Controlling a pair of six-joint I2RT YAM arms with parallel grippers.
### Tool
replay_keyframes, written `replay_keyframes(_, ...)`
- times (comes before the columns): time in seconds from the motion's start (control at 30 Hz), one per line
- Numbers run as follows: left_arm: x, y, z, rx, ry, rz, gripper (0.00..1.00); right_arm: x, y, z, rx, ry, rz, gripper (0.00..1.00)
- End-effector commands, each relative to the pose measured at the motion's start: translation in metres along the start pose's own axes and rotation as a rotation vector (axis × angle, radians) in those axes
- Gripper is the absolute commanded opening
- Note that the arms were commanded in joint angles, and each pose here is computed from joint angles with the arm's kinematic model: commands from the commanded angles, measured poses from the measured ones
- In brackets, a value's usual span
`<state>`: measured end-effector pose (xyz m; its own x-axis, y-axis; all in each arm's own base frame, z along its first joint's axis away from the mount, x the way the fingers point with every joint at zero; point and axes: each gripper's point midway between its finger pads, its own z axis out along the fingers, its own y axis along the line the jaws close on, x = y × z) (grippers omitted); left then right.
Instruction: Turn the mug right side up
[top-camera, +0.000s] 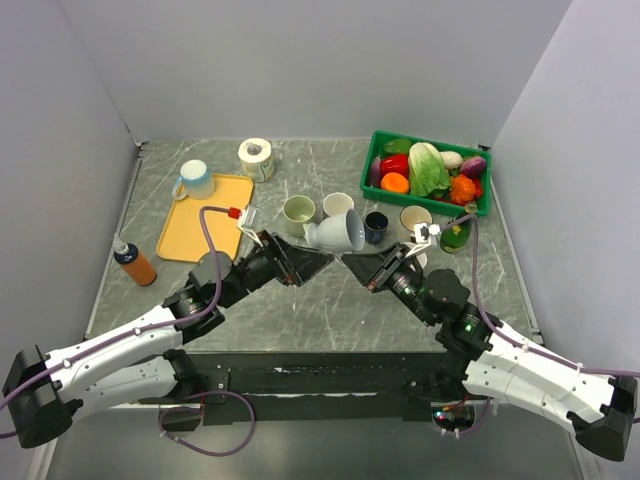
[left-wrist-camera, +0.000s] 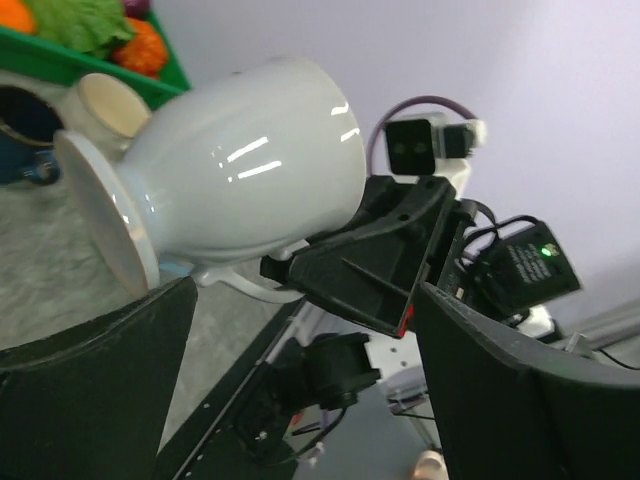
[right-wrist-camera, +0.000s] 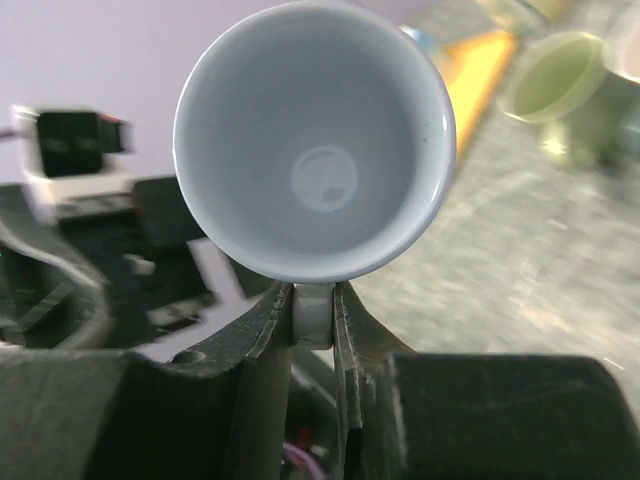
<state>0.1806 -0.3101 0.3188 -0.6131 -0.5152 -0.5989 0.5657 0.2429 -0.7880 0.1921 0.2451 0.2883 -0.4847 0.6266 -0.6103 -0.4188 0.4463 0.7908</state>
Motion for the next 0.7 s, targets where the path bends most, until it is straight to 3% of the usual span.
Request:
replay_keyframes(0.0,-0.014,0.016,0.002,-0.126,-0.040,0.045,0.97,-0.035,0.005,-0.009,0.049,-0.112,-0.028,0.00)
replay_keyframes(0.3,-0.027,0.037,-0.014,-0.294,-0.061,0.111,0.96,-0.046,-0.042,-0.030,0.295,-0.113,-0.205,0.00)
replay_keyframes(0.67,-0.070,0.054,-0.058,-0.540,-0.182,0.199,0.96,-0.046,-0.089,-0.033,0.527,-0.099,-0.378,0.00)
